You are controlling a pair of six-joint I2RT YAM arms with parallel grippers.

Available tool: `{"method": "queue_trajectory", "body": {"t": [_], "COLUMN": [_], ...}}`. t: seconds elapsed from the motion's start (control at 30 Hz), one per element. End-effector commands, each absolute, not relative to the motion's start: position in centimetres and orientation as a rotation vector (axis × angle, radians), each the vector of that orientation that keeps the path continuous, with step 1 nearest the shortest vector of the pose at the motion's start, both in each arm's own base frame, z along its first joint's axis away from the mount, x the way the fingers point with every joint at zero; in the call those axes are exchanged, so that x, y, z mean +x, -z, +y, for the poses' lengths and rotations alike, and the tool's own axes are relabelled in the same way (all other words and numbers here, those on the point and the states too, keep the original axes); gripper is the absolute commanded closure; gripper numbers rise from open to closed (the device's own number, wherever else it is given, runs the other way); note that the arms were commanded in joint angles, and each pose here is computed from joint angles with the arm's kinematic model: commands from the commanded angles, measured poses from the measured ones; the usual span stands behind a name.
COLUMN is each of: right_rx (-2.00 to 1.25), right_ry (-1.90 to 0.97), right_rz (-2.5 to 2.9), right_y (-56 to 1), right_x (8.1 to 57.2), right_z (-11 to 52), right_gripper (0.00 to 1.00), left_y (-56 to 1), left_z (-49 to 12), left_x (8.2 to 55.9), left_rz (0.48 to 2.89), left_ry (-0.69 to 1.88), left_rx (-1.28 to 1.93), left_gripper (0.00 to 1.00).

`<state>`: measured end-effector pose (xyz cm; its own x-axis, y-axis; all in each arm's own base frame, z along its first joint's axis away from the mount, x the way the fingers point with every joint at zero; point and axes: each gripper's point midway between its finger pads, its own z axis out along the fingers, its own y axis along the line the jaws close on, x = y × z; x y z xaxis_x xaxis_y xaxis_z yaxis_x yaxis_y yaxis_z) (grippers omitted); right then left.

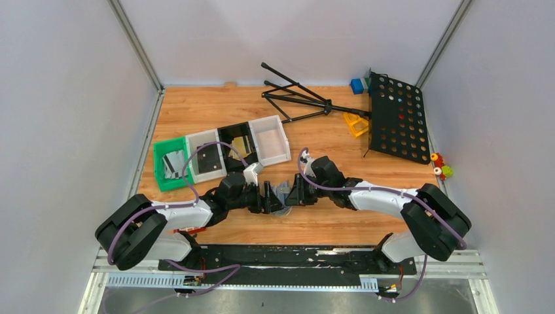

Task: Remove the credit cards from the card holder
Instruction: Remove the credit card from the card holder.

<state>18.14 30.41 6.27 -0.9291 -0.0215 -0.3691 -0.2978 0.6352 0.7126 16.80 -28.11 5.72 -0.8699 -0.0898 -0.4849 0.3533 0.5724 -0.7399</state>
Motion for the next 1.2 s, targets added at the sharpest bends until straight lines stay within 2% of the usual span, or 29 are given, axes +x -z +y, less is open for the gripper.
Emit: {"method": "queue_trajectory", "body": {"t": [0.0, 0.1, 0.4, 0.43, 0.47, 0.5, 0.57, 0.67, 1.03, 1.17], "right_rx": [-0.331, -0.34, -0.349, -0.35, -0.355, -0.357, -0.367, -0.383, -0.433, -0.446], "right_ry": [-1.169, -1.179, -1.173, -1.174, -1.177, -1.181, -1.191, -1.204, -1.225, -1.251], "right_rz": [2.462, 2.459, 2.459, 2.456, 2.453, 2.45, 2.443, 2.432, 2.399, 2.362], "right_y": [-8.3, -8.4, -8.5, -8.5, -8.6, -8.7, -8.9, -9.2, -9.6, -10.2], "right_x": [18.6, 18.5, 18.2, 18.2, 18.2, 18.2, 18.1, 18.0, 17.3, 17.0], "right_z": [31.2, 31.5, 31.4, 31.4, 31.4, 31.4, 31.5, 31.8, 32.4, 32.7], "right_gripper": [0.78, 0.77, 0.82, 0.82, 0.82, 0.82, 0.82, 0.83, 0.84, 0.84], "left_y": [-7.4, -7.2, -6.7, -6.7, -6.7, -6.8, -7.0, -7.4, -6.6, -6.5], "left_z": [-29.2, -29.1, -28.7, -28.6, -28.5, -28.5, -28.5, -28.4, -28.3, -28.7], "left_x": [17.4, 17.5, 17.5, 17.5, 17.5, 17.5, 17.4, 17.7, 18.0, 18.1], "left_rz": [2.261, 2.27, 2.302, 2.305, 2.306, 2.301, 2.292, 2.278, 2.293, 2.291], "left_ry": [1.311, 1.299, 1.263, 1.257, 1.253, 1.253, 1.253, 1.243, 1.255, 1.284], "left_rx": [0.223, 0.212, 0.196, 0.196, 0.197, 0.2, 0.208, 0.199, 0.112, 0.085], "left_gripper": [0.13, 0.15, 0.4, 0.4, 0.36, 0.27, 0.17, 0.12, 0.11, 0.14]}}
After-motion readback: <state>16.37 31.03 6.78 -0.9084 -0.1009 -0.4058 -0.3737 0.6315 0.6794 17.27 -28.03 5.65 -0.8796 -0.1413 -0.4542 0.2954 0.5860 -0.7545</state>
